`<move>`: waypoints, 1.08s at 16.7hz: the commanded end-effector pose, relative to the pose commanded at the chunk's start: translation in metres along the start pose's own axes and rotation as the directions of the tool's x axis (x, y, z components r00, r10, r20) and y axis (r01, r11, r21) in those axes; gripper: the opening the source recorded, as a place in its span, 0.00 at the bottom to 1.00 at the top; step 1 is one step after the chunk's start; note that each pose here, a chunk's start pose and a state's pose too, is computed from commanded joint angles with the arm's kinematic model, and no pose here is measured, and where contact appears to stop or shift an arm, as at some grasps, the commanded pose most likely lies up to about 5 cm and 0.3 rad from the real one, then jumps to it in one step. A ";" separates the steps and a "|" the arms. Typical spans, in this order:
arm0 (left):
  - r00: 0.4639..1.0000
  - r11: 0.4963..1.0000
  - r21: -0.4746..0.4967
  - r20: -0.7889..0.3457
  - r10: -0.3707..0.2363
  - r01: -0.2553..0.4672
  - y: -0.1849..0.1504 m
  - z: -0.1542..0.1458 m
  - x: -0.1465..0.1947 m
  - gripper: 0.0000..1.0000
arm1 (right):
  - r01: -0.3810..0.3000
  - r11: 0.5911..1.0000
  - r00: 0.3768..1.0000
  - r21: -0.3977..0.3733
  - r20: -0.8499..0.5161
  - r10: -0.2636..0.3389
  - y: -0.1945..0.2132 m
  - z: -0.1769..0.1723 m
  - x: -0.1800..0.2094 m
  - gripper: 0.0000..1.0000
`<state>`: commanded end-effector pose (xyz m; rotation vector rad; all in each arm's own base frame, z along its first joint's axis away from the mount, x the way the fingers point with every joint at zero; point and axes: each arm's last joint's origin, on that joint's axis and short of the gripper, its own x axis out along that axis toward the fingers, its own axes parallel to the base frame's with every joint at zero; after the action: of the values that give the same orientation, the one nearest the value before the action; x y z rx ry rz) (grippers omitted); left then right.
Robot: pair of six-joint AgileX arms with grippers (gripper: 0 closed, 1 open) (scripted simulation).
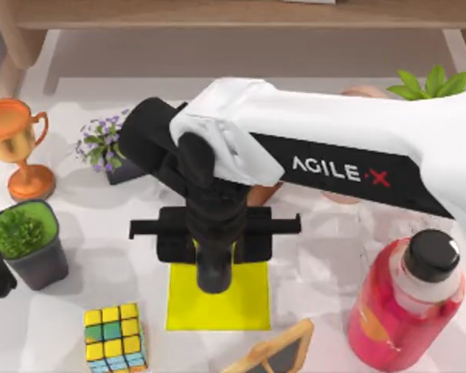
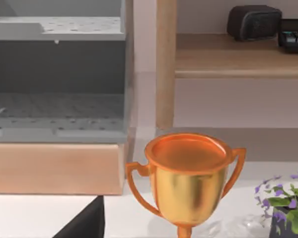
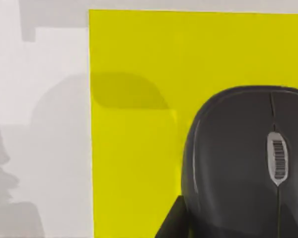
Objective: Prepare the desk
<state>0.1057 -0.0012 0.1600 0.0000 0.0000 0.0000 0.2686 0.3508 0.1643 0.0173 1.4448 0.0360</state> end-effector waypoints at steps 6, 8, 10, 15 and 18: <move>1.000 1.000 0.000 0.000 0.000 0.000 0.000 0.000 0.000 1.00 | -0.041 0.999 0.999 0.001 0.034 0.041 0.002 0.003 -0.013 0.00; 1.000 1.000 0.000 0.000 0.000 0.000 0.000 0.000 0.000 1.00 | -0.051 0.999 0.998 0.001 0.043 0.050 0.003 0.003 -0.017 0.00; 1.000 1.000 0.000 0.000 0.000 0.000 0.000 0.000 0.000 1.00 | -0.057 0.998 0.997 0.001 0.049 0.057 0.003 0.004 -0.018 0.00; 1.000 1.000 0.000 0.000 0.000 0.000 0.000 0.000 0.000 1.00 | -0.049 0.999 0.998 0.000 0.045 0.049 0.004 0.003 -0.014 0.00; 1.000 1.000 0.000 0.000 0.000 0.000 0.000 0.000 0.000 1.00 | -0.022 1.000 1.000 -0.002 0.023 0.022 0.003 0.001 -0.002 0.00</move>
<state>0.1057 -0.0012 0.1600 0.0000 0.0000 0.0000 0.2693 0.3534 0.1663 0.0322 1.4219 0.0545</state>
